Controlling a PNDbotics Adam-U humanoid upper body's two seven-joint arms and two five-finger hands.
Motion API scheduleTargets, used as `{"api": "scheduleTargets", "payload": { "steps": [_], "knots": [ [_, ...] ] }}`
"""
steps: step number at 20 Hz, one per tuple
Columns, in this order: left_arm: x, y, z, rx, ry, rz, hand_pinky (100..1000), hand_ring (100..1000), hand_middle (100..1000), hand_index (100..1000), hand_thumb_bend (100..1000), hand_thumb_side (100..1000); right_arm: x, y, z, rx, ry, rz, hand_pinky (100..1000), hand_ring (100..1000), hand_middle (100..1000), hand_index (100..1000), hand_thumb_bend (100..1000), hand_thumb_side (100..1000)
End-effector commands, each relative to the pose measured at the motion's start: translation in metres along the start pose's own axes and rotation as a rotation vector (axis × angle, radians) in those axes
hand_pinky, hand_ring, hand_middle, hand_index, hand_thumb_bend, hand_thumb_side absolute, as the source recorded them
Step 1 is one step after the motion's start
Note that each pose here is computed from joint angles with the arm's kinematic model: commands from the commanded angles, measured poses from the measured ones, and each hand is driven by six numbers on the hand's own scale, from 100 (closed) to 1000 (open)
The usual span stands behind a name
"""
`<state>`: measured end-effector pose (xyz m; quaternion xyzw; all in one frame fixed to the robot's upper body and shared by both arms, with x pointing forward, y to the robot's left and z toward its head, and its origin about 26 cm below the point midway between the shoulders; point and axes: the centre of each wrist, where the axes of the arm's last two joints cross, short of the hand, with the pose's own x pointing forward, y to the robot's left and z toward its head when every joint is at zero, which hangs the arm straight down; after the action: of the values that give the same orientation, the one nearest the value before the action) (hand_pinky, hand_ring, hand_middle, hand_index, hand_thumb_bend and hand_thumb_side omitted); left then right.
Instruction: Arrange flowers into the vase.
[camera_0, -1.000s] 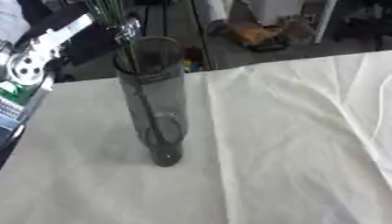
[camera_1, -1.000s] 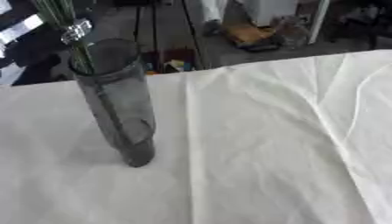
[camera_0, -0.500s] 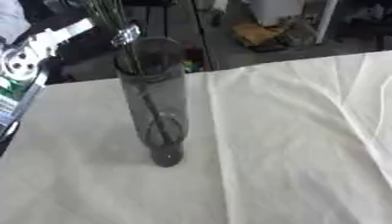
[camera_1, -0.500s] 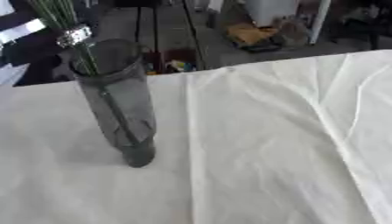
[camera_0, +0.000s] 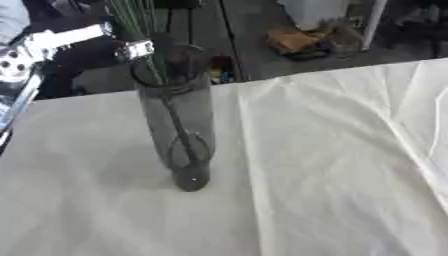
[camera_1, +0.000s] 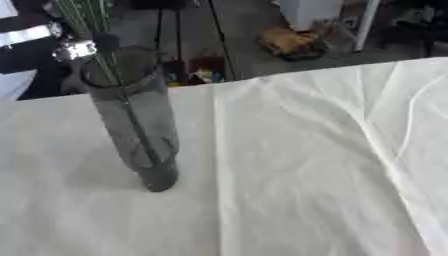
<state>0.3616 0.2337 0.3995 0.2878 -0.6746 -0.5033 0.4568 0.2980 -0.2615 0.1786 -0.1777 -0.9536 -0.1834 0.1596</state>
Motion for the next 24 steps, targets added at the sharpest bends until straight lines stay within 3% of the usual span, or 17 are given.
{"api": "scheduleTargets", "payload": {
  "steps": [1, 12, 24],
  "knots": [
    [-0.002, 0.018, 0.01, 0.027, 0.028, -0.033, 905, 1000, 1000, 1000, 502, 955, 0.003, -0.001, -0.005, -0.008, -0.025, -0.01, 722, 781, 523, 827, 100, 1000],
    [-0.001, 0.026, 0.023, 0.038, 0.002, -0.06, 902, 1000, 1000, 1000, 460, 956, 0.003, -0.002, -0.005, -0.013, -0.023, -0.006, 722, 781, 524, 826, 100, 1000],
    [0.011, 0.035, 0.073, 0.163, -0.078, -0.098, 859, 1000, 980, 1000, 333, 985, 0.003, -0.003, -0.005, -0.027, -0.034, 0.002, 722, 781, 524, 826, 100, 1000]
  ]
}}
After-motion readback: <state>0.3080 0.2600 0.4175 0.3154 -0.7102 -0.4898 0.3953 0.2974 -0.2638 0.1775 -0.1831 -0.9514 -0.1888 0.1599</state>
